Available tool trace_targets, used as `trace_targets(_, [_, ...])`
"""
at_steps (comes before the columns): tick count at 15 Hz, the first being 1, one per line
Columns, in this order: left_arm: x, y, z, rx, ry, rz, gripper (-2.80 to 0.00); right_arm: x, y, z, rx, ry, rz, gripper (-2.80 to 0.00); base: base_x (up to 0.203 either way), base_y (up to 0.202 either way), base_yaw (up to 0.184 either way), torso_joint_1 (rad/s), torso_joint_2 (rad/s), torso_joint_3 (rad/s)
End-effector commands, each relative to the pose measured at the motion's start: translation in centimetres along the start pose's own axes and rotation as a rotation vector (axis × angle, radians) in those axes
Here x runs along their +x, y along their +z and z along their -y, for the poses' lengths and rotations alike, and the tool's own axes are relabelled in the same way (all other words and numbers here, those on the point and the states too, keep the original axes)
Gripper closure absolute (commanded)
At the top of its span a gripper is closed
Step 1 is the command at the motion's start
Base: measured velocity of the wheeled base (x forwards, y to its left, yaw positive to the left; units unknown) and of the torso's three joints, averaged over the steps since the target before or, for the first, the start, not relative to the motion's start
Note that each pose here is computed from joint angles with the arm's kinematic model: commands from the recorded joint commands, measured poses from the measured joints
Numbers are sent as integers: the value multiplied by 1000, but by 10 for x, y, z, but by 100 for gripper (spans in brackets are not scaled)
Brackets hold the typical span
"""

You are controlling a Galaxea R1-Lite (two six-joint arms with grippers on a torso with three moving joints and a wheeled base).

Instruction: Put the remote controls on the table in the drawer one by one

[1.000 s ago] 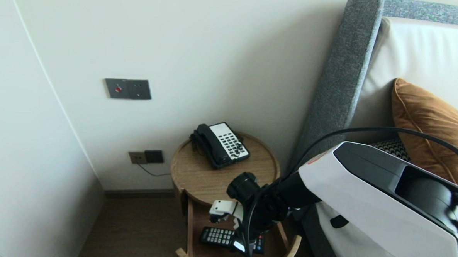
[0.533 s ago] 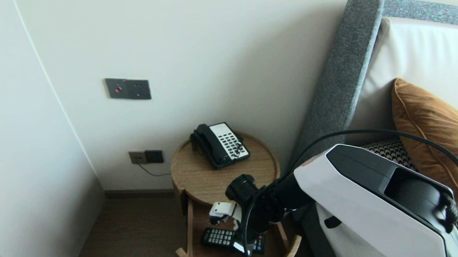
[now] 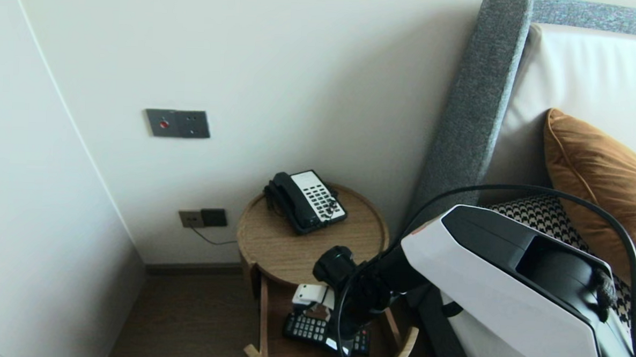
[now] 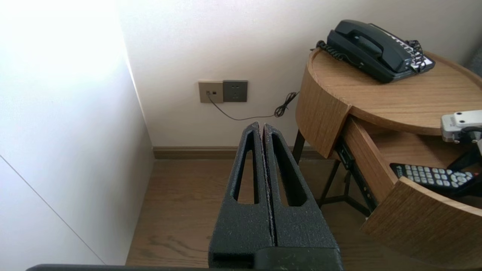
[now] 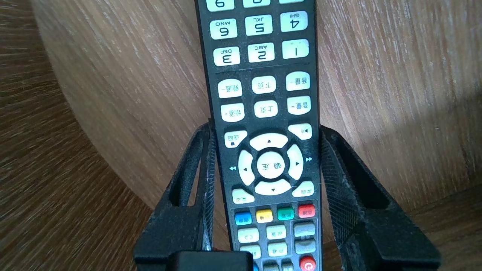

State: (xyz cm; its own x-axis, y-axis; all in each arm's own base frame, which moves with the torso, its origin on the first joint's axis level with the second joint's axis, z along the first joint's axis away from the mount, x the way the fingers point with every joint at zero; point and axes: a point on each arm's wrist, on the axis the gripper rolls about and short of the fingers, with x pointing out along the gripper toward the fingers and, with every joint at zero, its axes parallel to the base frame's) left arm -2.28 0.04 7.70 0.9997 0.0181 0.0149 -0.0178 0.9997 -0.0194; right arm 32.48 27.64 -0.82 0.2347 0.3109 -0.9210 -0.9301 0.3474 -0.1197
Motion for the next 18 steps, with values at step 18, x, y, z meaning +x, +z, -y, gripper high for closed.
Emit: trace_targets(18, [0, 0, 0, -2, 0, 2, 0, -1, -1, -7, -58, -56, -57, 0, 0, 0, 0, 0, 0, 0])
